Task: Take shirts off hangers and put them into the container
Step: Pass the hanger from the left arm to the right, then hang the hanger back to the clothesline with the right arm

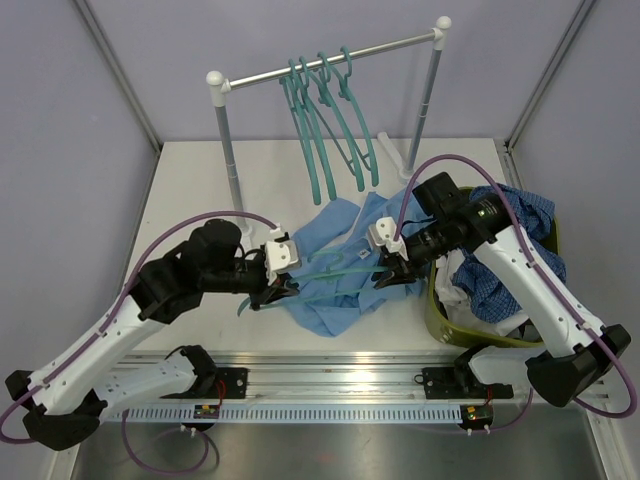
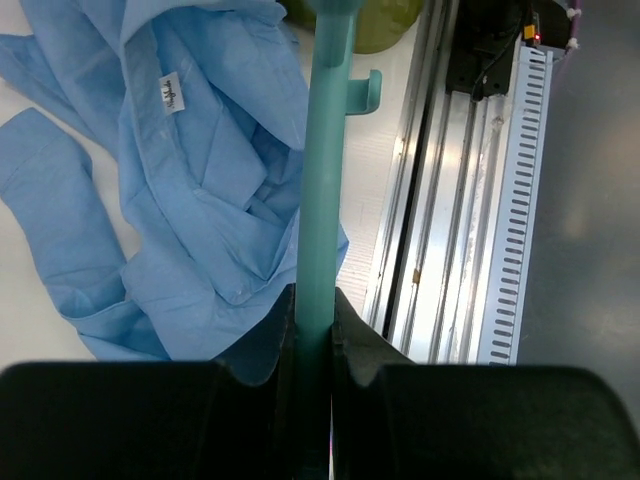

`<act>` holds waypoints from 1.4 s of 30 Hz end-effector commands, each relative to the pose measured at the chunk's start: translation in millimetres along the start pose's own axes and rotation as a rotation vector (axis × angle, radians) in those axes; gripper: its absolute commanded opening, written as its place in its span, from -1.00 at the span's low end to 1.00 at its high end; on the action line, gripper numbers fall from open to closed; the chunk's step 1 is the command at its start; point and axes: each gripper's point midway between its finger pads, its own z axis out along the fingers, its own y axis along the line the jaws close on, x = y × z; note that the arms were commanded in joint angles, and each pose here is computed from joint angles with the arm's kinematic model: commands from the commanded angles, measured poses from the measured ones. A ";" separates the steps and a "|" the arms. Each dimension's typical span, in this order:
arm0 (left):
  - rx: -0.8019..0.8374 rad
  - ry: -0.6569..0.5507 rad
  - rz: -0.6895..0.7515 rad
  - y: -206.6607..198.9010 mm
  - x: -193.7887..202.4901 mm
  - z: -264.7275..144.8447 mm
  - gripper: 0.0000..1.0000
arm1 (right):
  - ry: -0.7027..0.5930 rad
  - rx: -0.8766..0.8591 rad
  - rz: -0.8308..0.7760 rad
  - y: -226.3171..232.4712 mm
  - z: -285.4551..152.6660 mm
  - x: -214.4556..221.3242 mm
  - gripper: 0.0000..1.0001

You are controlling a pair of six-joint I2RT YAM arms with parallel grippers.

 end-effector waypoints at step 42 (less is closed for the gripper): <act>-0.712 -0.441 -0.112 67.6 -7.5 -106.8 0.98 | -0.233 1.187 0.418 -75.8 -256.7 -39.7 -1.00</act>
